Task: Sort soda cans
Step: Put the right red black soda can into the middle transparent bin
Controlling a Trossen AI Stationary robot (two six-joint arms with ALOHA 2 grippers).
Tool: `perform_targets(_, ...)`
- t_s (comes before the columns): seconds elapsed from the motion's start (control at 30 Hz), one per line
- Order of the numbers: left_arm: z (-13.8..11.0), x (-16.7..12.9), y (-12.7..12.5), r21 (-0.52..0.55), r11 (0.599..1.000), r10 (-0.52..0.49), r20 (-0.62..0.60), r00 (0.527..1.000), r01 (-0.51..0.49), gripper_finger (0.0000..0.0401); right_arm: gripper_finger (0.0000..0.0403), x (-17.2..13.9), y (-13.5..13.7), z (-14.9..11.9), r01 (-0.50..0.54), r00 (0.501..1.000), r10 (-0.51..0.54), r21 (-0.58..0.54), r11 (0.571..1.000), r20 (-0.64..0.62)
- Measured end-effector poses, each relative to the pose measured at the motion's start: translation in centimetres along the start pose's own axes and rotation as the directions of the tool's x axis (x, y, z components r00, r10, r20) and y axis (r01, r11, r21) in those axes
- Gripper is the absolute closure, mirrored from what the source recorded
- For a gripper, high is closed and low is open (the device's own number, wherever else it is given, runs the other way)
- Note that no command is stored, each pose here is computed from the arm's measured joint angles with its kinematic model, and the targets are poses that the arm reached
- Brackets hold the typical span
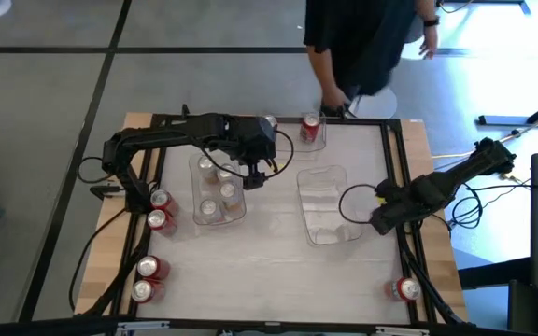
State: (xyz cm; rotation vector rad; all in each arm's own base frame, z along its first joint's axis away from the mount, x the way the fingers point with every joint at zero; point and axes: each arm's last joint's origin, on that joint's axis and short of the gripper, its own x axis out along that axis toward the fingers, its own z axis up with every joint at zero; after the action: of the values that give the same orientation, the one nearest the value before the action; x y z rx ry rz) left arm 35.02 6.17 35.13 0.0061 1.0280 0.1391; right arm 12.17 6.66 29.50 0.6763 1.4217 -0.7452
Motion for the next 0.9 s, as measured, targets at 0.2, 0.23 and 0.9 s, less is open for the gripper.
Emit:
perform_targets(0.2,-0.2,-1.1,0.5,-0.008,1.0,0.014,0.02,1.0,-0.014,0.0013,0.0122,-2.9,0.1,0.7,-0.094,0.976,0.092,0.003,0.996,0.197)
perform_targets(0.23,-0.3,-1.2,0.7,-0.012,1.0,0.02,0.019,1.0,-0.02,0.0013,0.0122,-3.2,0.0,0.8,-0.095,0.968,0.093,0.0,0.995,0.232)
perform_targets(0.9,-0.4,-1.4,4.2,0.007,0.997,0.078,0.052,0.996,-0.078,0.0014,0.0122,-6.1,1.8,6.4,-0.081,0.76,0.162,-0.156,0.984,0.63)
